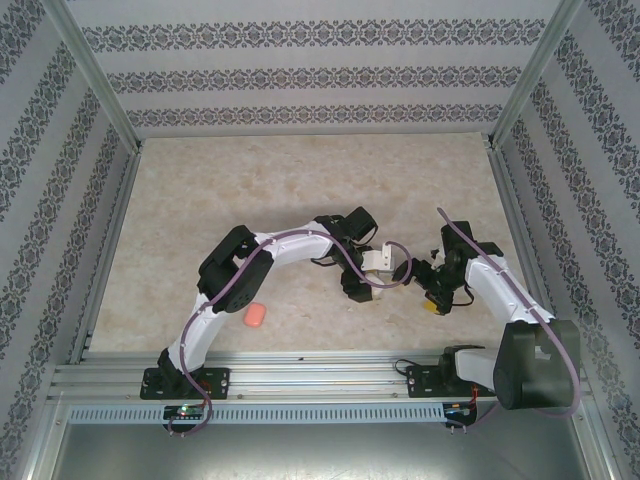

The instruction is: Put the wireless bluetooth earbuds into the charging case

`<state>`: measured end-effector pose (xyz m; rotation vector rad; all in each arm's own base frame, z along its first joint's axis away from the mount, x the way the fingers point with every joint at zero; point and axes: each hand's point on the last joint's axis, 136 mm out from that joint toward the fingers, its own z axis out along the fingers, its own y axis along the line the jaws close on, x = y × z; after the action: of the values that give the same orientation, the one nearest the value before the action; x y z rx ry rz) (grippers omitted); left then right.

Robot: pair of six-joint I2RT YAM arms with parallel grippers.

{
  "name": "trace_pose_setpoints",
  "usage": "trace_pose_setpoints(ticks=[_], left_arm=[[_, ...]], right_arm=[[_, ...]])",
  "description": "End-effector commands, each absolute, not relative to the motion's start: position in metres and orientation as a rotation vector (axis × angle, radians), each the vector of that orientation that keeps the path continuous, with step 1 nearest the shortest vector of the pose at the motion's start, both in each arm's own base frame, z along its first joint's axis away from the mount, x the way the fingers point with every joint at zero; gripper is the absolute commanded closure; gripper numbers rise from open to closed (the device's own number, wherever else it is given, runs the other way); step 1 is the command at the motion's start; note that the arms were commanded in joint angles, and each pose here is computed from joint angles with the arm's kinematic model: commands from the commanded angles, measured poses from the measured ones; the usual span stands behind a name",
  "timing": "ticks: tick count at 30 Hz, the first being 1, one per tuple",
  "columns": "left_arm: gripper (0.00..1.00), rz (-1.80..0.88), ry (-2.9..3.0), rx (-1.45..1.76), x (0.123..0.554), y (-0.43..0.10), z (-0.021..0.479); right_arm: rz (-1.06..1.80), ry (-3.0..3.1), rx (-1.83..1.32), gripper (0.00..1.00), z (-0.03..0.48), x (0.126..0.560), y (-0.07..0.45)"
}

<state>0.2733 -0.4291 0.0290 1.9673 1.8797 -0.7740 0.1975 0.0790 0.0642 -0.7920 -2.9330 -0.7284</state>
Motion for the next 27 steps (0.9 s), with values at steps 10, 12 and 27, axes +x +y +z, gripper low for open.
trace_pose_setpoints(ticks=[10,12,27], left_arm=[[0.47,-0.789,1.983,2.031,0.235,-0.416,0.008],[0.47,-0.782,1.986,2.026,0.234,-0.414,0.008],[0.54,-0.764,1.971,1.920,0.239,-0.416,0.021]], right_arm=[[-0.858,-2.951,-0.779,0.07,0.069,0.209,0.086],[-0.861,-2.953,-0.778,0.07,0.070,0.209,0.086],[-0.925,-2.954,-0.793,0.07,0.075,0.215,0.090]])
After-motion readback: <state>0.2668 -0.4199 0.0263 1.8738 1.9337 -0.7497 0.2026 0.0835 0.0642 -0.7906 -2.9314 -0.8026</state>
